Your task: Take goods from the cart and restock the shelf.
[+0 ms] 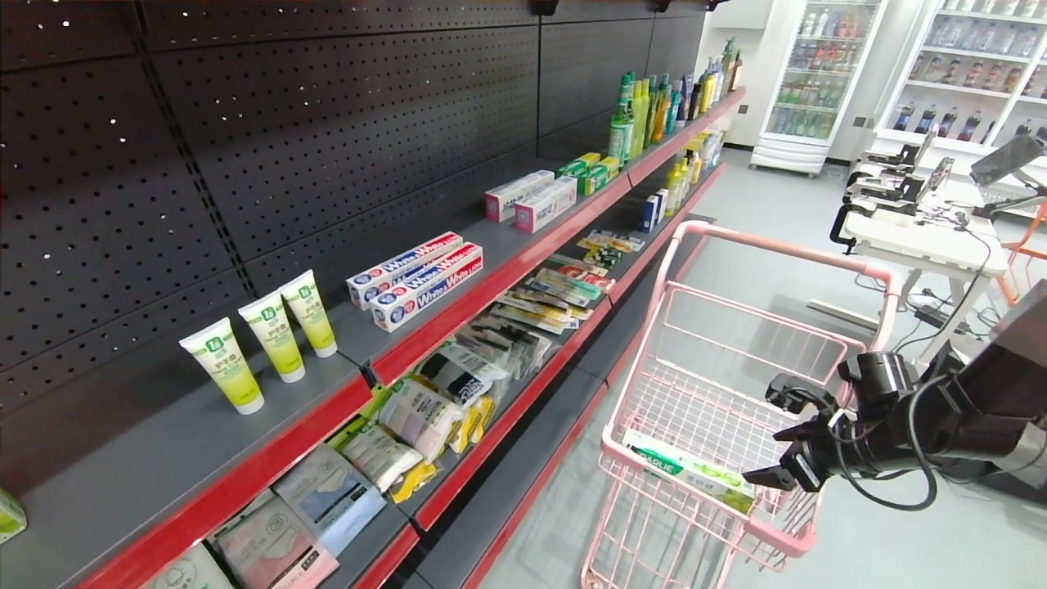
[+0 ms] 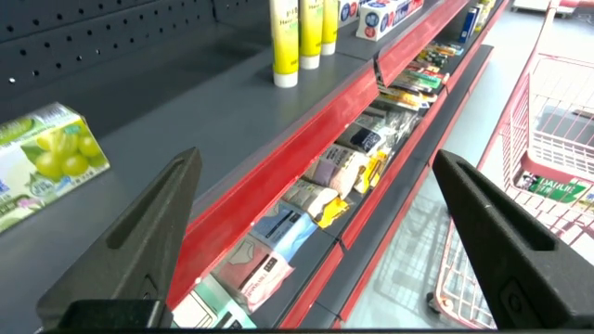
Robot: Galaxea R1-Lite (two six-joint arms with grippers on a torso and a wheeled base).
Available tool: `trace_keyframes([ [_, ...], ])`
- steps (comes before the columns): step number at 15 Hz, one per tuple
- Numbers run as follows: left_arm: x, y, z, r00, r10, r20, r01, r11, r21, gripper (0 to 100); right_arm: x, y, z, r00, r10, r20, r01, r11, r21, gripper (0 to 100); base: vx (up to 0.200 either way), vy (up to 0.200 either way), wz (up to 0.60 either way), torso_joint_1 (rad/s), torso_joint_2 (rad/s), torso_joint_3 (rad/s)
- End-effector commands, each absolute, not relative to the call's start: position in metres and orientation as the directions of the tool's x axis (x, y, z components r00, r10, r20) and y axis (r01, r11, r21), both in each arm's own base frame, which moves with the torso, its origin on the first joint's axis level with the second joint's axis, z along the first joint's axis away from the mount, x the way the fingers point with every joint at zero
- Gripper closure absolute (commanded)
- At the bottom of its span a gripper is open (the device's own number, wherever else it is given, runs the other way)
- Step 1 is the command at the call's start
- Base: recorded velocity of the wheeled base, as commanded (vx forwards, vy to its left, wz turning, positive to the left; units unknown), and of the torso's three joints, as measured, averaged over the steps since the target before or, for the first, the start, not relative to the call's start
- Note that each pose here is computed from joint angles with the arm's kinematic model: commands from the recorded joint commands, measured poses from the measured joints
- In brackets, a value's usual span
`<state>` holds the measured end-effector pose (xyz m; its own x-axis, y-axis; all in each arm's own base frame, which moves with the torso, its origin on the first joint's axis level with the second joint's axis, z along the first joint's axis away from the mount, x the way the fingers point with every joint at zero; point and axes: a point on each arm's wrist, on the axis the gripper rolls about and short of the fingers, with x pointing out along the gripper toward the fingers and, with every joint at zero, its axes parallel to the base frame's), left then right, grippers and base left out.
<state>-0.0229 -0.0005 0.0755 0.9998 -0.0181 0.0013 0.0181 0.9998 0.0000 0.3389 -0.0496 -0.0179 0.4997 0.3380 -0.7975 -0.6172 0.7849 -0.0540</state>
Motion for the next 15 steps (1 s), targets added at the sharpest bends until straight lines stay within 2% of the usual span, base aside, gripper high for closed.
trace_keyframes([
  [1,-0.023,0.000,0.075,1.000,-0.017,0.000,0.017,1.000,-0.002,0,0.339,-0.049,-0.017,0.502,0.338,-0.796,-0.619,0.783,-0.057,0,0.000,0.000,0.00,-0.144,0.35,0.183],
  [10,-0.023,0.000,0.075,1.000,-0.018,0.000,0.018,1.000,0.000,0,0.343,-0.054,-0.017,0.514,0.331,-0.791,-0.625,0.776,-0.081,0,0.000,0.000,0.00,-0.165,0.36,0.194],
  [15,-0.023,0.000,0.075,1.000,-0.017,0.000,0.017,1.000,0.000,0,0.353,-0.067,-0.013,0.552,0.311,-0.774,-0.618,0.776,-0.129,0,0.000,0.000,0.00,-0.202,0.46,0.260],
])
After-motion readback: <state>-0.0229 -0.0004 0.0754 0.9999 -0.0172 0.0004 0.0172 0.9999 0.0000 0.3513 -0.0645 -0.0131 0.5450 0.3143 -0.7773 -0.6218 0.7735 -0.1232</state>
